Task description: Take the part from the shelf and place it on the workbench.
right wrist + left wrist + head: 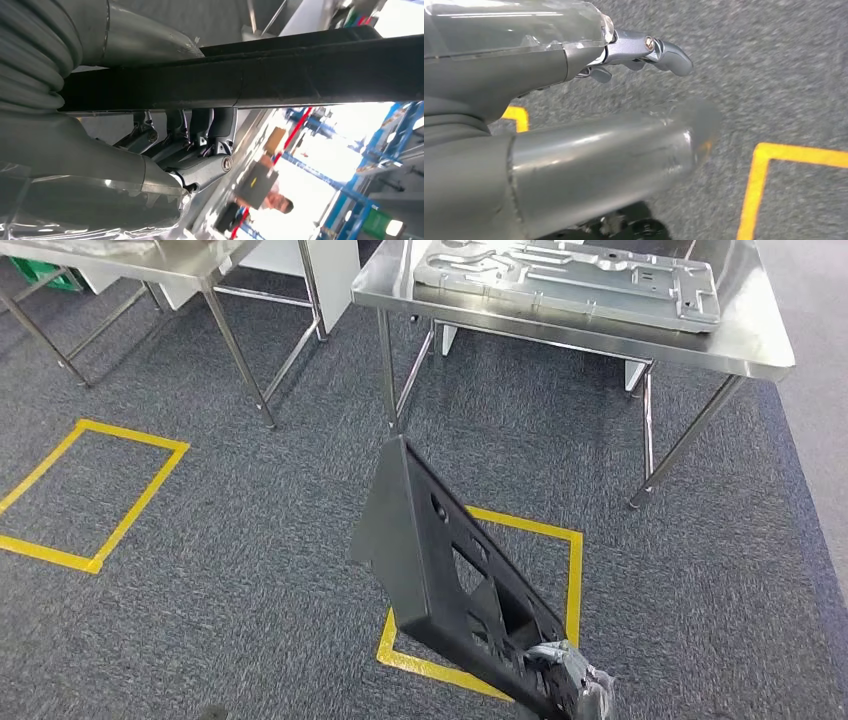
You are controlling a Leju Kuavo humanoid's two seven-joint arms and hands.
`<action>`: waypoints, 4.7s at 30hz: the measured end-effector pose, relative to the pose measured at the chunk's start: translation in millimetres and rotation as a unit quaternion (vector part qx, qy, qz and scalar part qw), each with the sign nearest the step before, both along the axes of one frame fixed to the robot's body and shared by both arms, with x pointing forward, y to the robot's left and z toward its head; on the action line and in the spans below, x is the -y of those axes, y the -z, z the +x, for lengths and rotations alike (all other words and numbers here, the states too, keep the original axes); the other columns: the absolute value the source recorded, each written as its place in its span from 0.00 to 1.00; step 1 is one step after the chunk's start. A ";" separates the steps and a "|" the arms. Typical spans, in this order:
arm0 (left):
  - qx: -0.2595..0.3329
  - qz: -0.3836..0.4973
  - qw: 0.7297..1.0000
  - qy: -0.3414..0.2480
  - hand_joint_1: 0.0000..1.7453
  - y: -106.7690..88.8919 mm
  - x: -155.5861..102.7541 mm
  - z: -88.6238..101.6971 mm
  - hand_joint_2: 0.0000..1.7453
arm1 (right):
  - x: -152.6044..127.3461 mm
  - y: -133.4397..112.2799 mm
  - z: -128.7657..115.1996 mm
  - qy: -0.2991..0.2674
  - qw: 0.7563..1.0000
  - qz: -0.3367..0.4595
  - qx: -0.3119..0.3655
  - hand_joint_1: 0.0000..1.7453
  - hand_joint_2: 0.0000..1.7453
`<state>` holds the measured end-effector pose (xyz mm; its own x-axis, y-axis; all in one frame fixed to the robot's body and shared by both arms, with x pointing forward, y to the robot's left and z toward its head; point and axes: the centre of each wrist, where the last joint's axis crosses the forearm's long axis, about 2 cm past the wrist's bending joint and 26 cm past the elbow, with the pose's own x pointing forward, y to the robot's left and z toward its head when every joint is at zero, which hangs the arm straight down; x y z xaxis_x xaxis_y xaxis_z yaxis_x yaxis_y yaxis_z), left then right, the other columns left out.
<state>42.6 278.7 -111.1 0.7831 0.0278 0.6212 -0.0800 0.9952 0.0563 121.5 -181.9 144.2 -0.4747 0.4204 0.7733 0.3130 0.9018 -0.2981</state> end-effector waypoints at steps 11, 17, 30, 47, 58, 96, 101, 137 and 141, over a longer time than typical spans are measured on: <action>-0.001 0.004 1.000 0.024 0.00 -0.8 -5.7 8.1 0.00 | 52.2 -18.9 58.1 0.163 0.986 -0.022 0.021 1.00 1.00; -0.005 0.009 0.999 0.047 0.00 -2.0 -8.9 17.3 0.00 | 62.9 -43.1 115.0 0.167 0.984 -0.001 0.056 1.00 1.00; -0.013 0.016 0.997 0.075 0.00 -3.4 -14.3 26.8 0.00 | 52.4 -73.7 195.5 0.101 0.994 -0.043 0.025 1.00 1.00; -0.015 0.022 0.996 0.089 0.00 -5.6 -16.9 39.4 0.00 | 14.1 -91.3 233.2 0.026 0.996 -0.085 -0.020 1.00 1.00; -0.022 0.024 0.995 0.090 0.00 -5.3 -19.9 37.7 0.00 | -15.5 -95.7 238.9 0.006 0.987 -0.154 -0.050 1.00 1.00; -0.032 0.018 0.994 0.099 0.00 -3.9 -15.9 30.0 0.00 | -29.0 -152.2 253.5 0.070 0.956 -0.286 0.008 1.00 1.00; -0.034 0.008 0.994 0.100 0.00 -3.4 -9.5 27.5 0.00 | -26.1 -136.2 254.5 0.067 0.953 -0.295 -0.018 1.00 1.00; -0.008 -0.010 0.998 0.063 0.00 -4.3 -10.3 32.7 0.00 | -12.2 -65.3 243.0 0.017 0.908 -0.375 -0.188 1.00 1.00; -0.009 -0.010 0.998 0.061 0.00 -4.0 -10.8 31.2 0.00 | -13.0 -57.6 241.9 0.011 0.901 -0.384 -0.201 1.00 1.00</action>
<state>73.8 289.5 -107.1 0.7922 -0.0551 0.6078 0.0420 0.9985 0.0357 363.4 -168.9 201.8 -0.2066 0.9104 0.3584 0.0556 0.3766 -0.9247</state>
